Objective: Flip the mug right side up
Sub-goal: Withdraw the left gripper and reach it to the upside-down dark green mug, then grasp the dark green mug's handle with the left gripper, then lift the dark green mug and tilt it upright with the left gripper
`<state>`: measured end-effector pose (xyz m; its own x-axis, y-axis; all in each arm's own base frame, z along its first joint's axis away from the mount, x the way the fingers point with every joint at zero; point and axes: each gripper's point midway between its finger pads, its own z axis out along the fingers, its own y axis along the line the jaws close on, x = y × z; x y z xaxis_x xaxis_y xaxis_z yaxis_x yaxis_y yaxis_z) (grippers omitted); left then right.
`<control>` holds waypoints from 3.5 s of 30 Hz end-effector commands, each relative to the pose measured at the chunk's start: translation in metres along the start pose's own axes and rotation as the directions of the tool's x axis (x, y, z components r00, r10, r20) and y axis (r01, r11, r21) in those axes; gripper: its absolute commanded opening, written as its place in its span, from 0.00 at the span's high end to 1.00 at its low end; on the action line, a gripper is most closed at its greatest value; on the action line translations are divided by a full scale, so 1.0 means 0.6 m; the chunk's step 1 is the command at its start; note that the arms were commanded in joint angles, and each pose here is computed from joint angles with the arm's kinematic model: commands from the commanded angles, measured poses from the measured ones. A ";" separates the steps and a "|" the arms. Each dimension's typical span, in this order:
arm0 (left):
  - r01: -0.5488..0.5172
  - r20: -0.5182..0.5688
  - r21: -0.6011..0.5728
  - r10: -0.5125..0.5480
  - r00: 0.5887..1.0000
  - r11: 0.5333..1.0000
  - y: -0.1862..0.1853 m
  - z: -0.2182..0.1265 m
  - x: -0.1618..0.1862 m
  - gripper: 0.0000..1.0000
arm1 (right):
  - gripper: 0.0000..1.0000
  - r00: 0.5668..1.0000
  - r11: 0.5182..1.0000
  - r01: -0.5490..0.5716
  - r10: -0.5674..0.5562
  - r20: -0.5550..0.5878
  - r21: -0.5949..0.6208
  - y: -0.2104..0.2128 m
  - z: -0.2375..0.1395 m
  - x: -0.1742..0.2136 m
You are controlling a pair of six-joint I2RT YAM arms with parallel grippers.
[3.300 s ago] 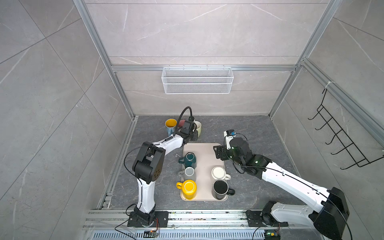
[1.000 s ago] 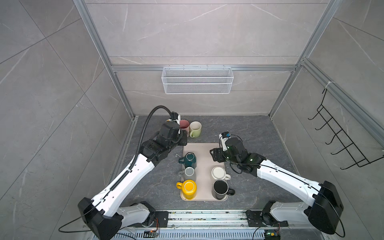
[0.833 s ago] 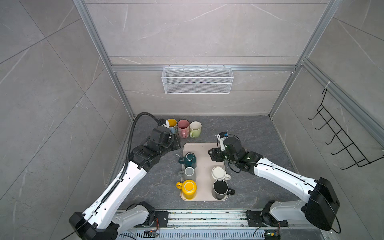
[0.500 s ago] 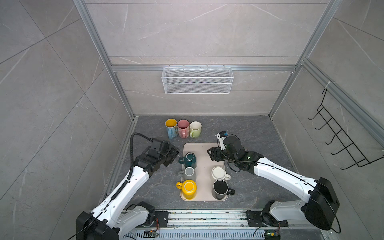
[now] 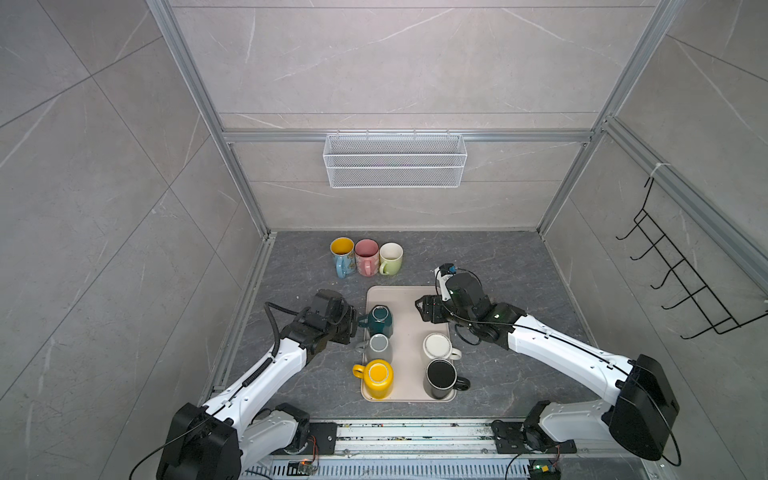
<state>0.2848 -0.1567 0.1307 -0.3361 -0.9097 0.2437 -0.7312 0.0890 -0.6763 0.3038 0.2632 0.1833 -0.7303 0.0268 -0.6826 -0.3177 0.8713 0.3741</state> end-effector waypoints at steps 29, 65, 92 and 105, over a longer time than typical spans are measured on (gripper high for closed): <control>0.126 -0.092 -0.069 -0.132 0.987 0.990 -0.008 0.086 0.023 0.64 | 0.23 1.000 0.998 0.011 -0.009 -0.029 0.056 -0.014 0.016 0.004; -0.014 -0.175 0.155 0.041 0.984 0.988 -0.108 0.154 0.033 1.00 | 0.23 0.999 0.993 0.029 -0.025 -0.034 0.111 -0.028 0.009 0.000; -0.765 0.216 0.456 0.777 0.591 0.455 -0.271 -0.027 0.101 1.00 | 0.24 0.999 0.996 0.023 -0.019 -0.047 0.091 -0.024 0.001 0.006; -0.934 0.451 0.343 0.890 0.070 -0.101 -0.258 -0.099 0.198 1.00 | 0.25 0.999 0.994 0.036 -0.032 -0.042 0.099 -0.023 -0.009 -0.002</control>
<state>0.3281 -0.2472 0.2325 -0.6510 -0.2379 -0.7208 0.3861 0.7138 -0.5843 0.3041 0.2500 0.1639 -0.7658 -0.0191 -0.6428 -0.2667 0.9190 0.2904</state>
